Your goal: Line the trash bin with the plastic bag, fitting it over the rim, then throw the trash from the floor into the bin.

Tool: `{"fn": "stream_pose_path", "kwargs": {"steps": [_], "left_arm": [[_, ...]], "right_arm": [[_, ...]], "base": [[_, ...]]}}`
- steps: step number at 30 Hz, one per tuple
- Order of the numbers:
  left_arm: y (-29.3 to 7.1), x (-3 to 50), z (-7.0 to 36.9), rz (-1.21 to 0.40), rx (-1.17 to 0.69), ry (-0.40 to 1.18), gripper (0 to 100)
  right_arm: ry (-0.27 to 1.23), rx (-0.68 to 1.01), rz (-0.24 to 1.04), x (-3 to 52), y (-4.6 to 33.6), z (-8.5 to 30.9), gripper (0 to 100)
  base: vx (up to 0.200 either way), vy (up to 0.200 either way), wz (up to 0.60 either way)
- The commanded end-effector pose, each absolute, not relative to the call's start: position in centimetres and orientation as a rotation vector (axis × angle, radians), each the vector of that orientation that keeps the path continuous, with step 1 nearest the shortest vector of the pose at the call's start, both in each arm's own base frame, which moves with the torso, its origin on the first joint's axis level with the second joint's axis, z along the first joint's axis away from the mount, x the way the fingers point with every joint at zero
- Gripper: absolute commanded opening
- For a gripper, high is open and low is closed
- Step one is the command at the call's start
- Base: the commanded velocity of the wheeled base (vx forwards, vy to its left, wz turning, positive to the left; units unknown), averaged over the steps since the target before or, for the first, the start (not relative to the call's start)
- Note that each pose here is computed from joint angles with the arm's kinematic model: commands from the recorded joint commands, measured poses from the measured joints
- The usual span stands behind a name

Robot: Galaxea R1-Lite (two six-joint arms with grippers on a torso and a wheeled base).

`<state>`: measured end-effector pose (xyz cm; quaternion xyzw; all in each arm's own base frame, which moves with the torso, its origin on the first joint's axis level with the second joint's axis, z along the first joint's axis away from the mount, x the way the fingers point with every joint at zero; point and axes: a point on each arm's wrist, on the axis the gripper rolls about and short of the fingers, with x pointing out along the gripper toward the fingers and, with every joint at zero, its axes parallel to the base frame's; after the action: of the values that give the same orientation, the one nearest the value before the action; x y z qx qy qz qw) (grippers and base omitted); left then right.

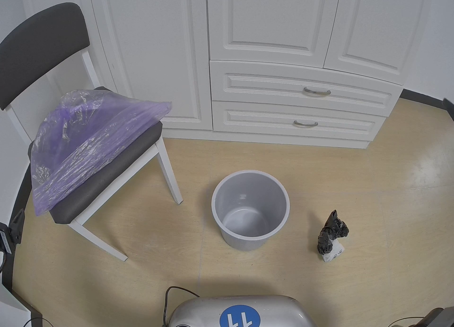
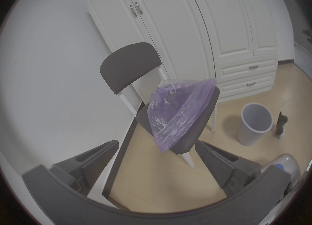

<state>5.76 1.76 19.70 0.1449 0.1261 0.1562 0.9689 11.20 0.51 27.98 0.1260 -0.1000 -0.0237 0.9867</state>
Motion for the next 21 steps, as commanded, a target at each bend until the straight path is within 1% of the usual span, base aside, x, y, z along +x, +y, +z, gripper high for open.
{"fn": "stream_pose_path", "kwargs": {"steps": [1,4,7,8,10,14,17,19,21], "left_arm": [[5.5,9.3,19.4,0.399,0.37,0.411,100],[8.2,10.0,18.2,0.374,0.394,0.46,100],[10.7,10.3,17.6,0.325,0.415,0.43,100],[12.1,10.5,16.7,0.252,0.417,0.386,100],[12.6,10.9,16.0,0.2,0.404,0.354,100],[13.4,11.5,14.8,0.189,0.382,0.375,100],[13.3,11.7,14.5,0.172,0.374,0.381,100],[12.8,12.4,14.2,0.122,0.367,0.383,100],[12.6,12.5,13.9,0.109,0.36,0.388,100]], "right_arm": [[-0.197,0.325,-0.08,19.5,5.7,26.3,100],[-0.182,0.286,-0.03,18.7,6.6,25.6,100],[-0.16,0.255,-0.007,18.2,7.0,25.0,100],[-0.143,0.22,0.016,17.9,7.4,24.4,100],[-0.118,0.185,0.031,18.1,7.8,23.7,100],[-0.072,0.165,0.04,18.6,8.4,22.6,100],[-0.064,0.162,0.04,18.7,8.4,22.4,100],[-0.065,0.163,0.04,18.7,8.4,22.4,100],[-0.065,0.163,0.038,18.7,8.4,22.4,100]], "base": [[0.0,0.0,0.0],[0.0,0.0,0.0],[0.0,0.0,0.0],[0.0,0.0,0.0],[0.0,0.0,0.0],[0.0,0.0,0.0],[0.0,0.0,0.0],[0.0,0.0,0.0],[0.0,0.0,0.0]]}}
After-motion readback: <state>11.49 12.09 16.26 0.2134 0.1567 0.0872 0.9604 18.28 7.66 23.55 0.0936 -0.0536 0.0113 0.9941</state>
